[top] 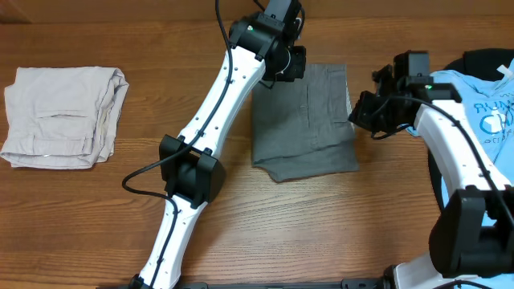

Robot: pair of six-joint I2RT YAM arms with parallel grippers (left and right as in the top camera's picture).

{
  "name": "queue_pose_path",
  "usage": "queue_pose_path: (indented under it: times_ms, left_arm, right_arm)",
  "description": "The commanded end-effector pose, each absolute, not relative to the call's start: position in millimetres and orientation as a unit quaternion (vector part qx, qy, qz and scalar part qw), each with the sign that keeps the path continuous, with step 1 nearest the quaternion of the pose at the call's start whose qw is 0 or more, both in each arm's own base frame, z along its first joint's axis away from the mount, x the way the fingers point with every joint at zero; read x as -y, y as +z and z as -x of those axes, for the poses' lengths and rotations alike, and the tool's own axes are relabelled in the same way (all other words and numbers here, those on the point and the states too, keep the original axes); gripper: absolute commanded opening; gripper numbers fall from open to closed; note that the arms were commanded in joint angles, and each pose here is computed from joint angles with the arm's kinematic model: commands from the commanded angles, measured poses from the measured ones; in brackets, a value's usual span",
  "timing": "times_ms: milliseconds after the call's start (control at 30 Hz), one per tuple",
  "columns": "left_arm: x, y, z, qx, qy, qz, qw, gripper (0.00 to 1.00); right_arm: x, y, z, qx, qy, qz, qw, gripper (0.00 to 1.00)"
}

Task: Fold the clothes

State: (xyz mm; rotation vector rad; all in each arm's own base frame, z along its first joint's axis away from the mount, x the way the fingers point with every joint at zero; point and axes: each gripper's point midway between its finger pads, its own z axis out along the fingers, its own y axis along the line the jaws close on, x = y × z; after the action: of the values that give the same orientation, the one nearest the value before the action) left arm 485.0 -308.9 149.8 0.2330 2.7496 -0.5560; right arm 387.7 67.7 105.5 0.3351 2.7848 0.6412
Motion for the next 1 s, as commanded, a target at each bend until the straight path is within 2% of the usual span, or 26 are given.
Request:
queue_pose_path:
  times_ms: [0, 167, 300, 400, 533, 633, 767, 867, 967]
  left_arm:
    - [310, 113, -485, -0.972, -0.169, -0.088, 0.139, 0.05]
    - [313, 68, -485, -0.977, -0.163, -0.086, 0.105, 0.04]
    - [314, 40, -486, -0.98, -0.157, -0.085, 0.09, 0.04]
    - [314, 29, -487, -0.981, -0.153, -0.085, 0.086, 0.04]
    - [314, 28, -488, -0.98, -0.153, -0.091, 0.087, 0.04]
    - [317, 53, -492, -0.975, -0.164, -0.103, 0.109, 0.04]
    - [313, 116, -493, -0.968, -0.175, -0.104, 0.149, 0.04]
    - [307, 164, -482, -0.962, -0.183, -0.106, 0.171, 0.04]
    - [298, 195, -460, -0.963, -0.181, -0.108, 0.167, 0.04]
  right_arm:
    - [-78, 79, -382, -0.959, 0.234, -0.111, 0.114, 0.04]
    - [-82, 33, -378, -0.958, 0.235, -0.117, 0.114, 0.04]
    - [-69, -3, -358, -0.961, 0.199, -0.173, 0.087, 0.04]
    - [-57, -21, -343, -0.959, 0.163, -0.222, 0.07, 0.04]
    - [-58, -26, -337, -0.957, 0.168, -0.227, 0.064, 0.04]
    - [-73, -12, -345, -0.953, 0.214, -0.204, 0.066, 0.04]
    - [-81, 23, -361, -0.944, 0.255, -0.191, 0.08, 0.04]
    - [-74, 56, -372, -0.944, 0.255, -0.186, 0.098, 0.04]
    - [-53, 87, -377, -0.946, 0.224, -0.204, 0.116, 0.09]
